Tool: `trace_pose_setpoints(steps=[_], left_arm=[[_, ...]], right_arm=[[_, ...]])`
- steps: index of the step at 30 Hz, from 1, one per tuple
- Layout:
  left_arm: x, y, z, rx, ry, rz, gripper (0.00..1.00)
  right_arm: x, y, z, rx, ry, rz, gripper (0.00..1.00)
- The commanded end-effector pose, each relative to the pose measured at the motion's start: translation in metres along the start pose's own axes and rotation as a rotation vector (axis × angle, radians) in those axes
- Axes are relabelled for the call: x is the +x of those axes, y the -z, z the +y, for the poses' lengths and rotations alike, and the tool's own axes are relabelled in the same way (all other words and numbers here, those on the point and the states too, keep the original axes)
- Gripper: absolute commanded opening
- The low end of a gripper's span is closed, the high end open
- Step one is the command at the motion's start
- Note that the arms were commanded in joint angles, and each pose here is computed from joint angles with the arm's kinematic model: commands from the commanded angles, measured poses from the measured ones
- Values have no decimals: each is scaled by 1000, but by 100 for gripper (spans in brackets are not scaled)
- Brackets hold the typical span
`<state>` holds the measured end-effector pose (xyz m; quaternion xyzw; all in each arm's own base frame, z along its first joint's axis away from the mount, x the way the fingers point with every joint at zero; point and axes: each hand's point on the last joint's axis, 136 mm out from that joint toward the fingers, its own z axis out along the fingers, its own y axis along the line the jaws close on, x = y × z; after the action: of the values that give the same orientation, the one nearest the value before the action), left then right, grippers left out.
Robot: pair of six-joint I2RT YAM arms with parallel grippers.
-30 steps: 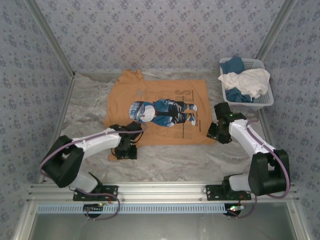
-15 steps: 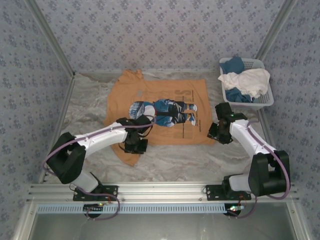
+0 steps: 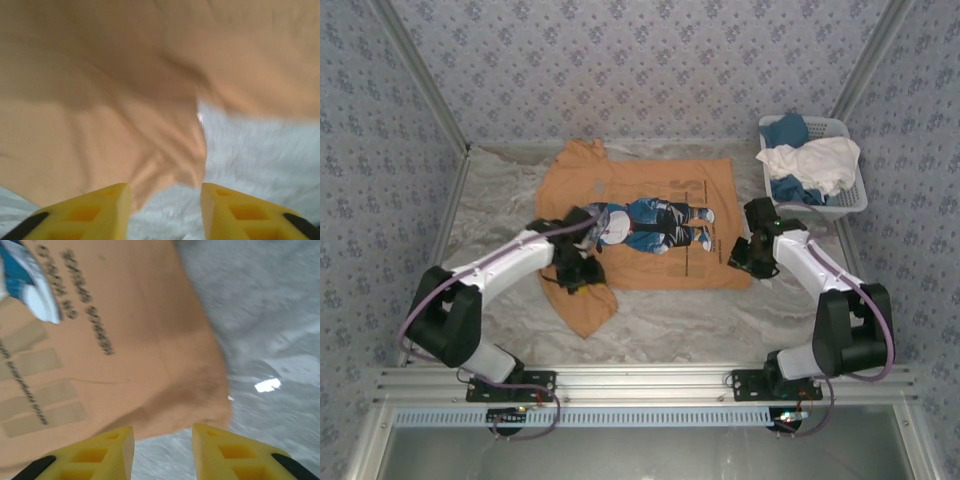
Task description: Fold and stack the t-shirts
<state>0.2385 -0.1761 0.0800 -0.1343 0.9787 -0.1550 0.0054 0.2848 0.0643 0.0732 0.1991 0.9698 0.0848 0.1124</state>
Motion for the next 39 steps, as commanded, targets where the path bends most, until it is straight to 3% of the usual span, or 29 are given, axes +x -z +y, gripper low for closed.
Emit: trace_pose_setpoints(steps=[1, 7, 10, 16, 23, 27, 33, 39], left_arm=[[-74, 18, 15, 83, 225, -147, 33], [-189, -1, 41, 66, 424, -253, 27], [-213, -11, 60, -27, 453, -262, 27], [-174, -37, 128, -161, 602, -161, 25], [-135, -39, 178, -156, 695, -148, 24], [-143, -35, 178, -120, 683, -161, 25], [-168, -39, 156, -33, 647, -151, 26], [-177, -18, 136, -78, 558, -189, 33]], right_arm=[[-21, -7, 38, -131, 23, -25, 37], [-39, -39, 57, -122, 32, 18, 36], [-38, -57, 60, -97, 31, 63, 36], [-20, -81, 75, -57, 81, 148, 36], [3, -97, 96, -18, 140, 216, 36], [10, -99, 93, 27, 131, 242, 36], [6, -92, 56, 120, 61, 222, 37], [-13, -76, 70, 14, 67, 162, 40]])
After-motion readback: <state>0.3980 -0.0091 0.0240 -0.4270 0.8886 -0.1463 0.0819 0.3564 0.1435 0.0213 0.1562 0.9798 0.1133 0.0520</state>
